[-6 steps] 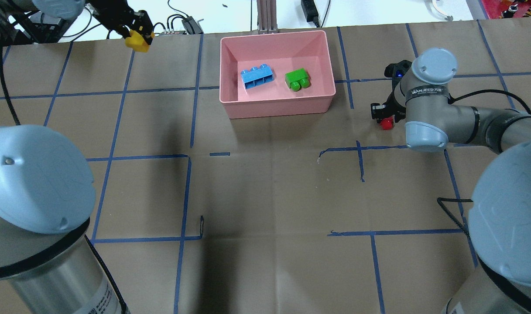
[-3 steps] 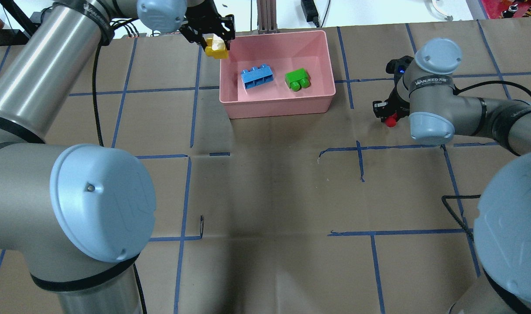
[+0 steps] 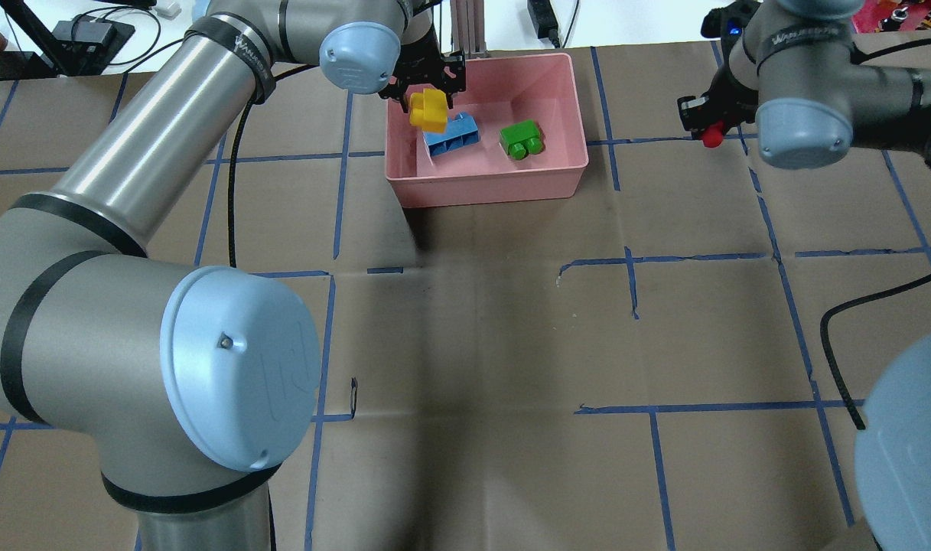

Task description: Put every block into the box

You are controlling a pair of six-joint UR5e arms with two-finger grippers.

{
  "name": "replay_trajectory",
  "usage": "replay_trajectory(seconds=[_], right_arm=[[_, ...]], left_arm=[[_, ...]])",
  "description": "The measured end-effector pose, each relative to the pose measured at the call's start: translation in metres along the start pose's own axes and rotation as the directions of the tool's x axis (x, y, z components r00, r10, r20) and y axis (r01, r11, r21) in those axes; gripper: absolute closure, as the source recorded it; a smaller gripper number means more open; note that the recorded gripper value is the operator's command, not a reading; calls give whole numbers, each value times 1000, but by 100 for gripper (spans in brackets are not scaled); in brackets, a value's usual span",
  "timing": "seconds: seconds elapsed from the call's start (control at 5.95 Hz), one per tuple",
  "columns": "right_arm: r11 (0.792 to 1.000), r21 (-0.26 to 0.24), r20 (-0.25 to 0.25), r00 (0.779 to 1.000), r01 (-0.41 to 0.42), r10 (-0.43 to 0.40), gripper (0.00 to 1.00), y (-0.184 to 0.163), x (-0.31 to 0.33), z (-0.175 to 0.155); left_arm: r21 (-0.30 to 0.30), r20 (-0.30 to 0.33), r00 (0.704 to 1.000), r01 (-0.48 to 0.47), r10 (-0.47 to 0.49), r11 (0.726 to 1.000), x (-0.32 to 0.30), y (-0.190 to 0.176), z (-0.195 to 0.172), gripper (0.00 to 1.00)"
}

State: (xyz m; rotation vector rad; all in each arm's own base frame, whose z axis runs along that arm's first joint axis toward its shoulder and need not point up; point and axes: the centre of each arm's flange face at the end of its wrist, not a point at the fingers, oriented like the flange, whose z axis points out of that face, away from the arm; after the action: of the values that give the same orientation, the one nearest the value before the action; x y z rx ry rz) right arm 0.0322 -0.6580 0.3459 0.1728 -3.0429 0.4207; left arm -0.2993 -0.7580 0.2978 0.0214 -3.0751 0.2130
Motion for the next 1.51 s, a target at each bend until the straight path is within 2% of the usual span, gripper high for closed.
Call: replay_trajectory(seconds=[0.17,0.34,0.5,0.67,0.84,1.01,1.18,1.34,1.51], right_arm=[[996,34,13,996,85,-85,96,-26,-1,-34],[985,100,56,987,143,-149,95,-47,-18,-57],[965,178,115,970,190,-213,95,-63,-53,-64],[941,246,153,949,233,-275,94,-75,-94,-59],[919,286,182,927,270,-329,93,-82,-139,-39],[905,306,231,899,296,-372,93,-84,-183,-15],[897,309,278,872,317,-403,31,-82,-217,3],[893,305,295,858,332,-420,0,-80,-234,14],[890,303,293,855,341,-428,0,-79,-240,18]], left_arm=[[17,-5,1000,8,-8,1000,-1,-2,-10,1],[39,-10,1000,11,-10,999,-13,-5,-32,1],[40,-4,1000,-8,9,999,-39,-4,-65,1],[11,8,999,-42,42,999,-74,8,-107,1],[-15,15,997,-79,79,997,-102,34,-146,1],[-32,17,993,-113,114,993,-124,70,-176,1],[-47,14,991,-132,133,990,-144,115,-196,1],[-51,10,987,-159,160,986,-156,157,-209,1],[-49,13,981,-192,193,980,-164,187,-220,1]])
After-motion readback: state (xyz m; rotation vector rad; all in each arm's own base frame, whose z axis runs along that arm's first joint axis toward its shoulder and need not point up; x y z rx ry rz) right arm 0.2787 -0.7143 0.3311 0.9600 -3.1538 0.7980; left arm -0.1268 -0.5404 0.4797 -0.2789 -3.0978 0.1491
